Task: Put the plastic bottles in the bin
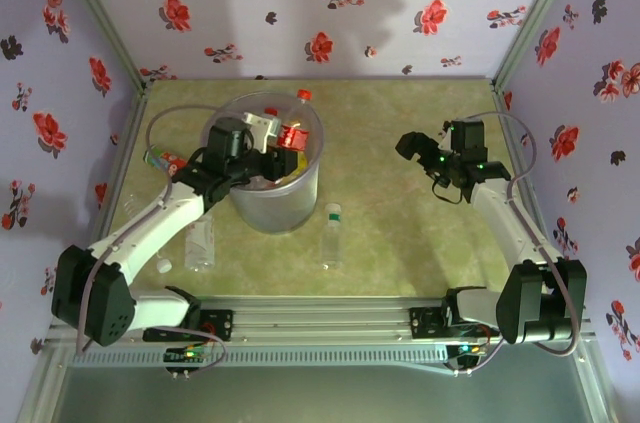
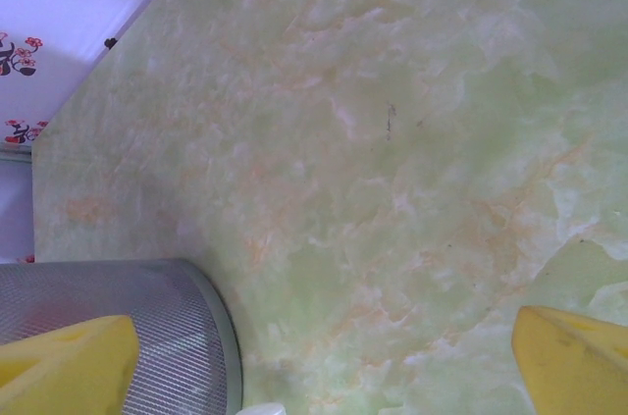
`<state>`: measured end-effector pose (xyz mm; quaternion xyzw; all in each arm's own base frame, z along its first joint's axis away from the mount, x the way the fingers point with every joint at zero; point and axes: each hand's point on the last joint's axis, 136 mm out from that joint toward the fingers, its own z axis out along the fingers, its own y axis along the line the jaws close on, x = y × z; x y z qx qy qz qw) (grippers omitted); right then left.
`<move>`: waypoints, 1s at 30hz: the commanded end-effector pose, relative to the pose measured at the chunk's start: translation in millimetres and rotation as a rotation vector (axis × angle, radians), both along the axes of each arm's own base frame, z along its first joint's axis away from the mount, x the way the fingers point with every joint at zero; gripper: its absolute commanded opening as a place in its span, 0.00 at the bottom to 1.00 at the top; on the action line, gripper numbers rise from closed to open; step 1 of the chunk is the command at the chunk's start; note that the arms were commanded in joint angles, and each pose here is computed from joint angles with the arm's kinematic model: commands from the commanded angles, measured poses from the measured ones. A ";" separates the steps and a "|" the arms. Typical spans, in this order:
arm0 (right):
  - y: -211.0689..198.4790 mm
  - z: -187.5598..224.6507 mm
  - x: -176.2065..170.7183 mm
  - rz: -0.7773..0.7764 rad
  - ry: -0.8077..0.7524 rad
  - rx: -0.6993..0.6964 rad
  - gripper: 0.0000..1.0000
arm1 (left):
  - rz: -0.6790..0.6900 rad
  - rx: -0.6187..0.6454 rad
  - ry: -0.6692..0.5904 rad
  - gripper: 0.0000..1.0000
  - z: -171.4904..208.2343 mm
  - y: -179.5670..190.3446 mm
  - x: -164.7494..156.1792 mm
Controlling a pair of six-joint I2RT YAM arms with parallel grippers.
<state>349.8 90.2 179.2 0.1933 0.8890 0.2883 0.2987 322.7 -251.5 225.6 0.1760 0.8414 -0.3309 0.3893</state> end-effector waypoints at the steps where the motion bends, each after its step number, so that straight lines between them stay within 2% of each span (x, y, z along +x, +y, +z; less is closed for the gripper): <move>1: -2.3 2.7 1.0 -0.012 -0.011 0.004 0.98 | 0.029 0.117 0.089 0.00 -58.5 8.5 9.7; 5: -3.4 7.5 0.5 -0.011 -0.018 -0.006 0.98 | 0.005 0.123 0.065 0.00 -41.6 2.7 14.7; 10: -5.3 11.6 -0.2 -0.012 -0.026 -0.021 0.99 | -0.016 0.147 0.030 0.00 -13.4 8.7 5.5; 11: -5.2 11.2 -0.3 -0.011 -0.025 -0.021 0.99 | -0.024 0.154 0.024 0.03 -7.9 10.2 2.1; 12: -4.6 11.2 0.0 -0.010 -0.025 -0.017 0.99 | -0.028 0.161 0.019 0.10 -3.5 12.0 -0.3; 14: -4.1 11.9 1.2 -0.009 -0.027 -0.014 0.99 | -0.037 0.172 0.009 0.31 6.7 16.1 -7.2; 15: -3.7 12.0 1.7 -0.008 -0.028 -0.012 0.99 | -0.040 0.176 0.001 0.37 11.4 18.0 -9.8; 20: -3.2 14.7 3.1 -0.008 -0.036 -0.007 0.99 | -0.027 0.177 -0.061 0.54 42.1 26.9 -17.4; 26: -3.6 16.8 1.5 -0.008 -0.040 -0.010 0.99 | -0.040 0.148 -0.088 0.86 68.3 21.3 -14.2; 30: -5.4 18.6 -0.6 -0.011 -0.044 -0.020 0.99 | -0.047 0.160 -0.103 0.97 73.9 16.8 -5.3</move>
